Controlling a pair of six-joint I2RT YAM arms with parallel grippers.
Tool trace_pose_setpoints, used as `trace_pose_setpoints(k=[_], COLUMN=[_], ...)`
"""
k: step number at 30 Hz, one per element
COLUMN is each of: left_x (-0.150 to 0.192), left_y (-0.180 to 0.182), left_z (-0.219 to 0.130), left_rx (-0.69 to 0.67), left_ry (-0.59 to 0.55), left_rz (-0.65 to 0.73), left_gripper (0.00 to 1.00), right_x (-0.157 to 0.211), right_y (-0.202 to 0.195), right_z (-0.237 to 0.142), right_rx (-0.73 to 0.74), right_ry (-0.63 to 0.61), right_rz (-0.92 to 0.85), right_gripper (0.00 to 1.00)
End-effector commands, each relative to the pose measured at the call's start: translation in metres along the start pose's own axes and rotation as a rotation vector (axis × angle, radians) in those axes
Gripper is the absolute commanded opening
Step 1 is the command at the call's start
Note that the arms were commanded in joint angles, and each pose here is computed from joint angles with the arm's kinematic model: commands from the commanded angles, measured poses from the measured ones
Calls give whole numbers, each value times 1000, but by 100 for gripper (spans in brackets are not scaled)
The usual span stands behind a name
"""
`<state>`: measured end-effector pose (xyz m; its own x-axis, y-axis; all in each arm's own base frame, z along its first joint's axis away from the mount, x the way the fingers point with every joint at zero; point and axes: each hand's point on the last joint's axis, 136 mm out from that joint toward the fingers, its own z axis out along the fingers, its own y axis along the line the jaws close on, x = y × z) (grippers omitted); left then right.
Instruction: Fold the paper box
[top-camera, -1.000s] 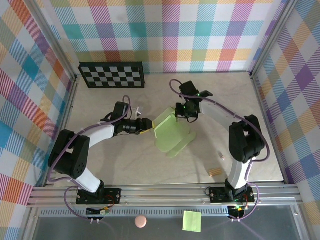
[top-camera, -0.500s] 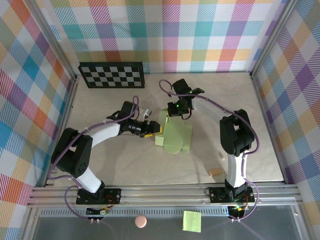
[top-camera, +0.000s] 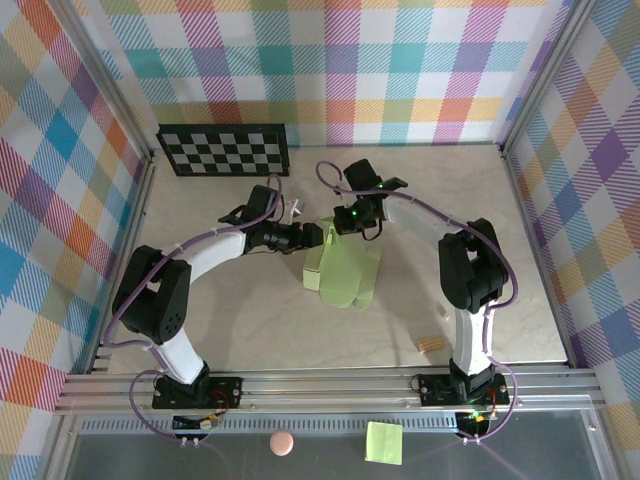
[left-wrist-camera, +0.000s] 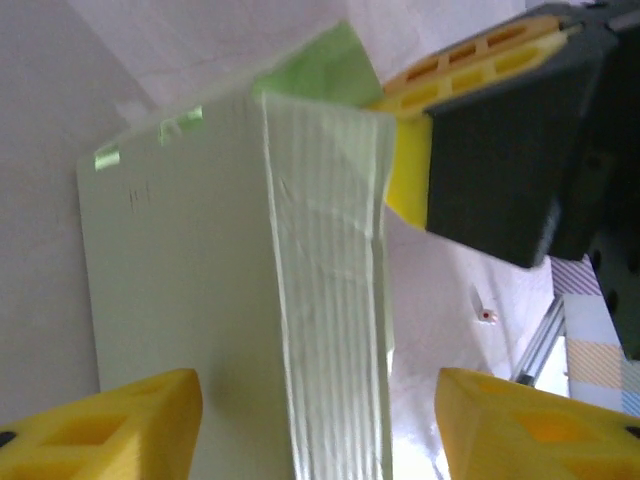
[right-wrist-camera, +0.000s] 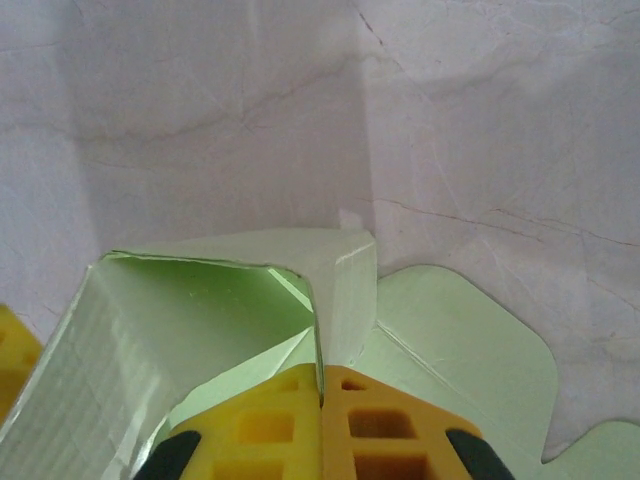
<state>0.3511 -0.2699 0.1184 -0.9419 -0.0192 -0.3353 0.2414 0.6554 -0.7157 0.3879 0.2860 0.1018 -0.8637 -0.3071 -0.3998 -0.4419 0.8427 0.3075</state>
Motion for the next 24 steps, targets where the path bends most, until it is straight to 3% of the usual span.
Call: trace_pose_setpoints(k=[1, 10, 24], left_x=[-17, -19, -13], left_y=[6, 21, 27], left_z=[3, 11, 19], left_rx=[-2, 10, 40], left_ry=[-34, -51, -48], left_rz=[-15, -73, -116], left_gripper=[58, 47, 43], right_x=[2, 2, 13], right_y=[10, 23, 45], right_z=[-2, -6, -7], right_rx=[-37, -53, -74], right_ry=[-5, -4, -12], right_rz=[-32, -24, 85], right_gripper=[0, 0, 0])
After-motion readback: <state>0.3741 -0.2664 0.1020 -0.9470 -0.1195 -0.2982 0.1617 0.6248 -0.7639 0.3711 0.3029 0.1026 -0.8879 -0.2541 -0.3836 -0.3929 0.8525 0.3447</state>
